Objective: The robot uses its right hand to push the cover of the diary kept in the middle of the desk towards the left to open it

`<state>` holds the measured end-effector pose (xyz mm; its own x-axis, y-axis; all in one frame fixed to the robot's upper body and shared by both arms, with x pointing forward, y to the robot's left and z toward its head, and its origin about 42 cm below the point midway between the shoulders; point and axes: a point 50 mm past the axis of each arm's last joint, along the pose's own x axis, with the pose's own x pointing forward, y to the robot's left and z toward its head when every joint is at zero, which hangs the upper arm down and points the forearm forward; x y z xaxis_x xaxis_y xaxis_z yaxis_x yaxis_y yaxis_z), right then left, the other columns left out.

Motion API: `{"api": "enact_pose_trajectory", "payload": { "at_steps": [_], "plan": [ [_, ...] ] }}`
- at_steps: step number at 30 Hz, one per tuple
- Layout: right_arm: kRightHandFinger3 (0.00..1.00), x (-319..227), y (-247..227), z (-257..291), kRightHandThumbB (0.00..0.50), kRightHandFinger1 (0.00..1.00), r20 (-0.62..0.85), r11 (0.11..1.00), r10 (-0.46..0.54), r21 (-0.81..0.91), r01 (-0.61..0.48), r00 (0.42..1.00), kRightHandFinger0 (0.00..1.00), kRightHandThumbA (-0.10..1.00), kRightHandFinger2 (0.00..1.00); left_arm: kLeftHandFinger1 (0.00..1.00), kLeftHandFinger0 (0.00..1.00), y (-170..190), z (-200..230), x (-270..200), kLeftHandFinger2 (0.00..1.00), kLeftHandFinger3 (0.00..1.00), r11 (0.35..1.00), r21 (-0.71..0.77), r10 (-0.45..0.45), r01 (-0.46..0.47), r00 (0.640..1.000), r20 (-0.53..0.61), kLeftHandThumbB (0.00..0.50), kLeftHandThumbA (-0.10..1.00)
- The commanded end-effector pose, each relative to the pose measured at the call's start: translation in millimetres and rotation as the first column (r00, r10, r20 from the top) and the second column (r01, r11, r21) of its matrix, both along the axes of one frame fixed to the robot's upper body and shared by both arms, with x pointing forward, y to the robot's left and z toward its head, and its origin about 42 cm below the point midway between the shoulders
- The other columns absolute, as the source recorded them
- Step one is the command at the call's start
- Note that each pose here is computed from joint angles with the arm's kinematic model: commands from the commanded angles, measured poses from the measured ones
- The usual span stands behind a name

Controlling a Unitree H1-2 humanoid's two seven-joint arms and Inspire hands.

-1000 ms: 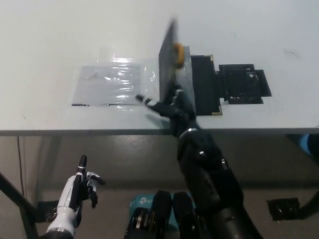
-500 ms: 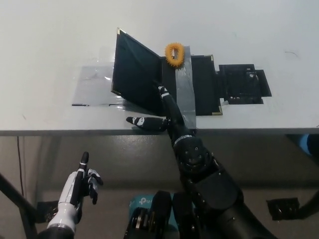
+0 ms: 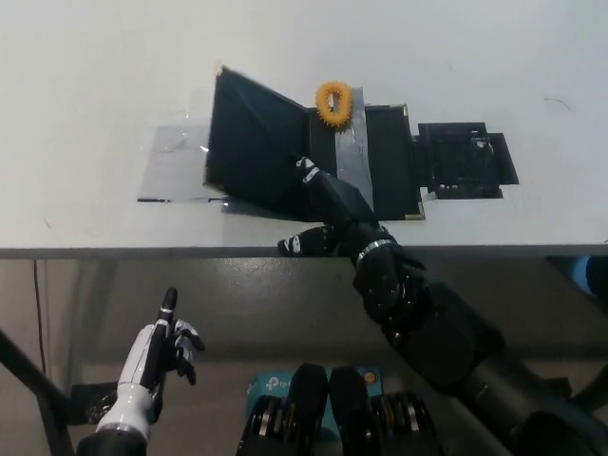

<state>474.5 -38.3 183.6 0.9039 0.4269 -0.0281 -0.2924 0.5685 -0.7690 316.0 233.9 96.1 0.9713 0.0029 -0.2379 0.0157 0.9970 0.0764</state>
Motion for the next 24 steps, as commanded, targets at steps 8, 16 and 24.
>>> {"api": "enact_pose_trajectory", "payload": {
  "at_steps": [8,16,24],
  "plan": [
    [1.00,-13,14,6,0.368,0.69,-0.010,0.937,0.181,-0.304,-0.175,0.984,0.48,1.00,0.81,0.12,0.24,2,7,7,0.04,0.24,1.000,0.018,-0.014,0.014,1.000,0.014,0.273,1.00],
    [1.00,-9,-10,72,0.300,0.91,0.039,0.967,0.211,-0.153,-0.203,0.977,0.79,1.00,0.97,0.12,0.15,13,1,-2,0.07,0.25,1.000,0.004,0.014,-0.014,1.000,0.020,0.303,1.00],
    [1.00,-23,-86,150,0.285,1.00,-0.071,0.931,0.170,0.338,-0.136,0.983,1.00,1.00,1.00,0.13,0.23,19,-6,-8,0.03,0.21,0.999,-0.008,0.042,-0.042,0.999,-0.004,0.307,1.00]
  ]
}}
